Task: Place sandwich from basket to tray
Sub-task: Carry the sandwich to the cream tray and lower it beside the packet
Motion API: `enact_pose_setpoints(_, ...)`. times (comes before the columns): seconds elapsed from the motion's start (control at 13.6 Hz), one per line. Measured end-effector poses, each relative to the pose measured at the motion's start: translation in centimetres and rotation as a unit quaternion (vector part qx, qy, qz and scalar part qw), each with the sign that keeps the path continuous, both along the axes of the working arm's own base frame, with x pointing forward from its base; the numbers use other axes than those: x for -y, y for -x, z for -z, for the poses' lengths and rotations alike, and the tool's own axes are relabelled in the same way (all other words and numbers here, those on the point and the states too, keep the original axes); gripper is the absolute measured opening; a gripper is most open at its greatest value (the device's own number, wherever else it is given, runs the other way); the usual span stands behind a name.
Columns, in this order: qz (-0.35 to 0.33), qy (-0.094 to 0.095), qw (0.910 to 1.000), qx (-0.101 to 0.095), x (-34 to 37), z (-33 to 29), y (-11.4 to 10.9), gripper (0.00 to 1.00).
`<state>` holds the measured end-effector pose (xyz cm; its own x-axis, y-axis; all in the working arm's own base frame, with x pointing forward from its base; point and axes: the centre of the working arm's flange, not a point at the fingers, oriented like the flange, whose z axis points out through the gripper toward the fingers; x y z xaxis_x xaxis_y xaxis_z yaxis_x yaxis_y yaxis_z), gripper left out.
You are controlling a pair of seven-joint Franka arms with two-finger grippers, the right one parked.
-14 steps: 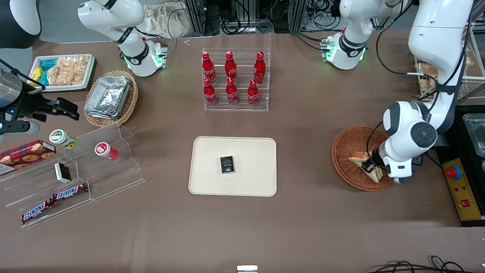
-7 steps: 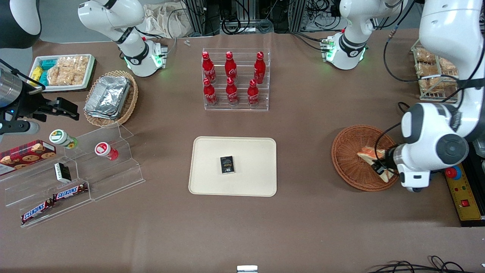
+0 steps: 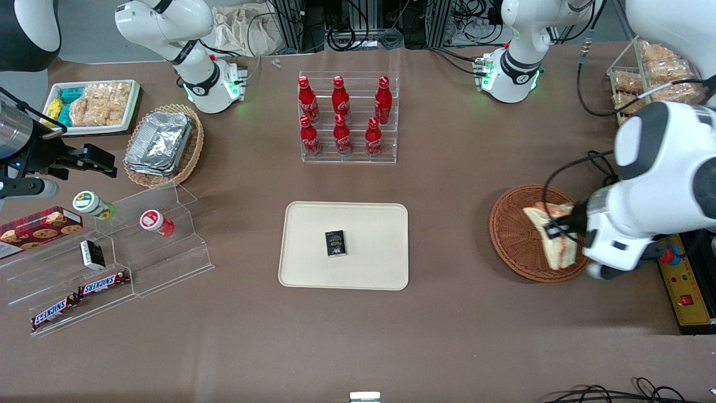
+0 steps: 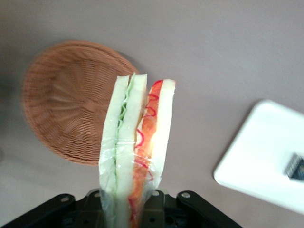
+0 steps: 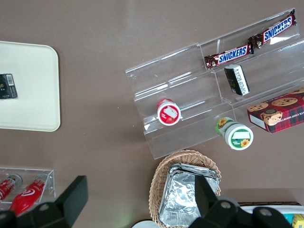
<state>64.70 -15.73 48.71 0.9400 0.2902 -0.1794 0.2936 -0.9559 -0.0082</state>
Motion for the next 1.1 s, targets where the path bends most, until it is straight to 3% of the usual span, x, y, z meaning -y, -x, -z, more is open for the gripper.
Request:
enact_pose_setpoints(0.37,0.069,0.027,0.9972,0.012,17.4,9.0,2.1,0.17)
enact_pose_setpoints(0.51,0.087,0.027,0.9958,-0.015,20.6,14.3,3.1,0.17)
enact_pose_setpoints(0.66,0.112,0.014,0.9926,-0.046,23.7,20.1,4.9,0.17)
enact_pose_setpoints(0.73,0.118,0.010,0.9916,-0.051,25.0,22.1,5.7,0.17)
enact_pose_setpoints(0.95,0.104,0.016,0.9937,-0.039,26.8,25.7,6.2,0.17)
enact_pose_setpoints(1.1,0.098,0.012,0.9939,-0.049,26.8,27.4,6.3,0.17)
